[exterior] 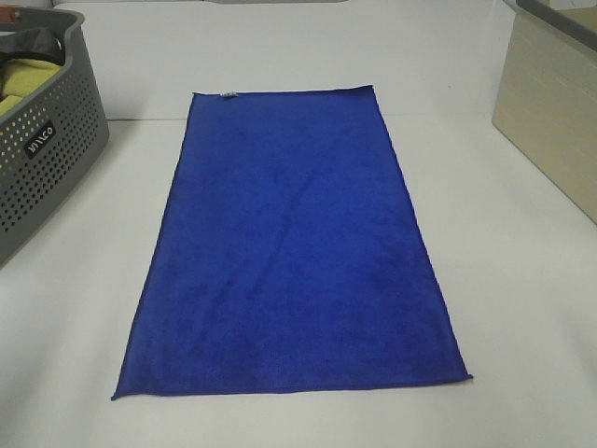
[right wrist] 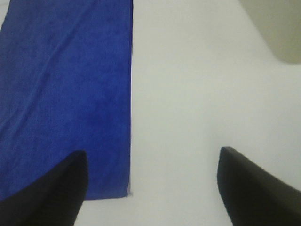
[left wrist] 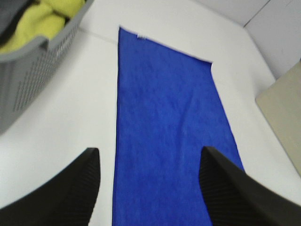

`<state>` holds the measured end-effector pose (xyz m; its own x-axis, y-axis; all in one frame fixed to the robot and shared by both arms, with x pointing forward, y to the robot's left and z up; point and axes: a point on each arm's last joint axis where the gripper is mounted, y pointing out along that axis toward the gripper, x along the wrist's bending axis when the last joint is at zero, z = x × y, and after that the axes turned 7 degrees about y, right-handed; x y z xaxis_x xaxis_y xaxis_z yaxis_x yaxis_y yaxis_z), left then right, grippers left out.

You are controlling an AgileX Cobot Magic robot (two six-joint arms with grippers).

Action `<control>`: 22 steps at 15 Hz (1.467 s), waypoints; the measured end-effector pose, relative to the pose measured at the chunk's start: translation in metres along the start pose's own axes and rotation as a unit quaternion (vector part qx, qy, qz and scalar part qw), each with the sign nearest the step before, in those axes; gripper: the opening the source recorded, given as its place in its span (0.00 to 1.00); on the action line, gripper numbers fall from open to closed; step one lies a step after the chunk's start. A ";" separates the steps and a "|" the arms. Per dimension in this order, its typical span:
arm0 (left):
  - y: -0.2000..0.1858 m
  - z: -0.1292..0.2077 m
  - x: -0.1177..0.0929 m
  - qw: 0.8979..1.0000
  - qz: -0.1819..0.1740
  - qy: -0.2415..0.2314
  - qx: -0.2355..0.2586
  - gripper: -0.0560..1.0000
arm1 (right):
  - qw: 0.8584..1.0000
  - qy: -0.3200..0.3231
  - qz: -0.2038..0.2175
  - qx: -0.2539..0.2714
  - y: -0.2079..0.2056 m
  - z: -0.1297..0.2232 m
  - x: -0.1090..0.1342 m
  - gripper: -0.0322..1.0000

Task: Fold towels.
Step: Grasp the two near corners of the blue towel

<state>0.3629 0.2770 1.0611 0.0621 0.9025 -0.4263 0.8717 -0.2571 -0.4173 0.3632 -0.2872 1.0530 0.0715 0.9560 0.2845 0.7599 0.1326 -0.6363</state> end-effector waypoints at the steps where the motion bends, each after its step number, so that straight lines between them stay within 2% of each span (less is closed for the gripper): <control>1: 0.016 0.003 0.003 0.999 -0.005 -0.004 0.041 0.61 | 0.999 0.018 0.001 0.038 0.015 0.000 -0.001 0.72; 3: 0.046 0.013 0.011 0.993 -0.009 -0.005 0.120 0.61 | 0.994 0.040 0.011 0.100 0.041 0.002 -0.003 0.69; 6: 0.085 0.031 0.022 0.976 -0.004 -0.022 0.216 0.61 | 0.981 0.045 0.029 0.187 0.077 0.010 -0.010 0.69; 8: 0.107 0.046 0.028 0.962 0.008 -0.038 0.270 0.61 | 0.970 0.051 0.034 0.234 0.096 0.017 -0.013 0.69; 9: 0.124 0.061 0.035 0.948 0.015 -0.051 0.314 0.61 | 0.959 0.054 0.025 0.278 0.115 0.021 -0.013 0.69; 12: 0.144 0.081 0.045 0.931 0.017 -0.072 0.357 0.61 | 0.946 0.051 -0.001 0.319 0.142 0.021 -0.012 0.69; 14: 0.155 0.092 0.050 0.924 0.021 -0.087 0.371 0.61 | 0.938 0.048 -0.017 0.344 0.163 0.023 -0.013 0.69; 19: 0.170 0.111 0.059 0.917 0.027 -0.097 0.386 0.61 | 0.915 0.065 -0.054 0.394 0.199 0.040 -0.014 0.69; 22: 0.178 0.121 0.055 0.912 0.037 -0.081 0.400 0.61 | 0.910 0.071 -0.063 0.404 0.209 0.047 -0.016 0.69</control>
<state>0.4625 0.2395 0.8664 -0.0228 0.8266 -0.5624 0.2311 -0.5429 -0.8074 0.4899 -0.2622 0.8818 0.1437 0.8843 0.4443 0.0495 0.4420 -0.8956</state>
